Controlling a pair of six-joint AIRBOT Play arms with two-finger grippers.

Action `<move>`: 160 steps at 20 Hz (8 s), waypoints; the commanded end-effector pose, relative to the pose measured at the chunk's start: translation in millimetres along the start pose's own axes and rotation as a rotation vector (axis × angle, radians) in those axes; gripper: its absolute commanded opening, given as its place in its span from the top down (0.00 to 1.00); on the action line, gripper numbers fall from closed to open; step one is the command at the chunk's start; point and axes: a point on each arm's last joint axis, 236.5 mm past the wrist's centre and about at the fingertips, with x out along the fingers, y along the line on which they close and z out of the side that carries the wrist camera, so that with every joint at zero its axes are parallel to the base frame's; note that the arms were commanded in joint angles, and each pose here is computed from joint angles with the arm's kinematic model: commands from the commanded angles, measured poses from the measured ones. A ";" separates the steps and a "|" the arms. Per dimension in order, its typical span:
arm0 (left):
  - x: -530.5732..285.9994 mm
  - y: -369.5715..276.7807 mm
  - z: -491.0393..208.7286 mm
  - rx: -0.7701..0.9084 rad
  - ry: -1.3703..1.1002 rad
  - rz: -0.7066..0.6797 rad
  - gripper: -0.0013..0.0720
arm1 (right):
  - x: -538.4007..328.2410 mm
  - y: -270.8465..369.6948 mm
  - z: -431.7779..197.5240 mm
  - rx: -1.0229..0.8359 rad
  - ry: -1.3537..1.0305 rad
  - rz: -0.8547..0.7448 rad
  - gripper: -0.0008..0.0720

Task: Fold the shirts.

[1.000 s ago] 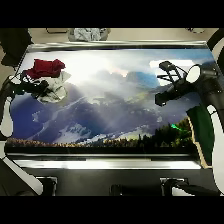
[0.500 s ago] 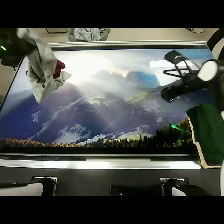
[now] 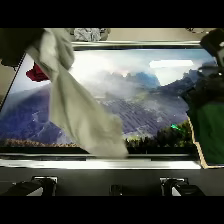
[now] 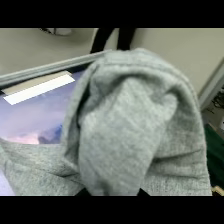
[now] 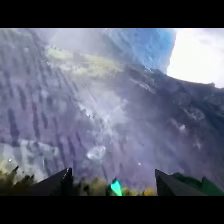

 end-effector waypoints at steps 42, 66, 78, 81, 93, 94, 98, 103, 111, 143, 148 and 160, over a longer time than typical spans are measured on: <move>125.7 -115.3 -522.2 -0.734 0.898 -0.030 0.46 | 160.9 105.9 -196.9 0.056 0.635 0.408 0.04; 94.1 -56.0 -341.6 -0.300 0.544 -0.075 0.95 | 176.6 71.2 -43.3 0.145 0.088 0.332 0.94; -273.4 -80.2 131.1 0.251 -0.841 0.429 0.95 | -285.6 -34.0 128.5 0.047 -0.969 -0.422 0.94; -292.0 -80.9 145.1 0.279 -0.929 0.465 0.95 | -289.9 -28.5 124.2 0.045 -0.969 -0.413 0.94; -217.9 45.2 178.5 0.214 -0.910 0.585 0.95 | -163.2 -25.3 99.6 0.177 -0.570 -0.181 0.94; -199.8 68.3 178.4 0.194 -0.892 0.595 0.95 | -132.8 -27.8 95.3 0.208 -0.484 -0.144 0.94; -85.6 184.4 140.0 0.061 -0.695 0.613 0.95 | 11.5 -38.8 86.6 0.353 -0.205 -0.007 0.94; 82.9 303.2 8.1 -0.094 -0.316 0.595 0.95 | 206.5 -33.5 60.2 0.498 0.044 0.130 0.94; 206.8 256.6 -241.1 -0.324 0.485 0.321 0.60 | 300.7 23.3 -31.4 0.444 0.415 0.315 0.94; 13.6 251.4 -389.1 -1.078 0.221 0.678 0.95 | 257.4 10.8 -101.1 0.185 0.660 0.401 0.94; 63.8 313.9 -358.4 -1.066 0.293 0.616 0.95 | 234.0 52.6 -155.9 0.240 0.790 0.514 0.94; -39.5 258.4 -393.9 -0.938 1.012 0.452 0.18 | 235.4 107.6 -160.4 0.374 0.618 0.575 0.94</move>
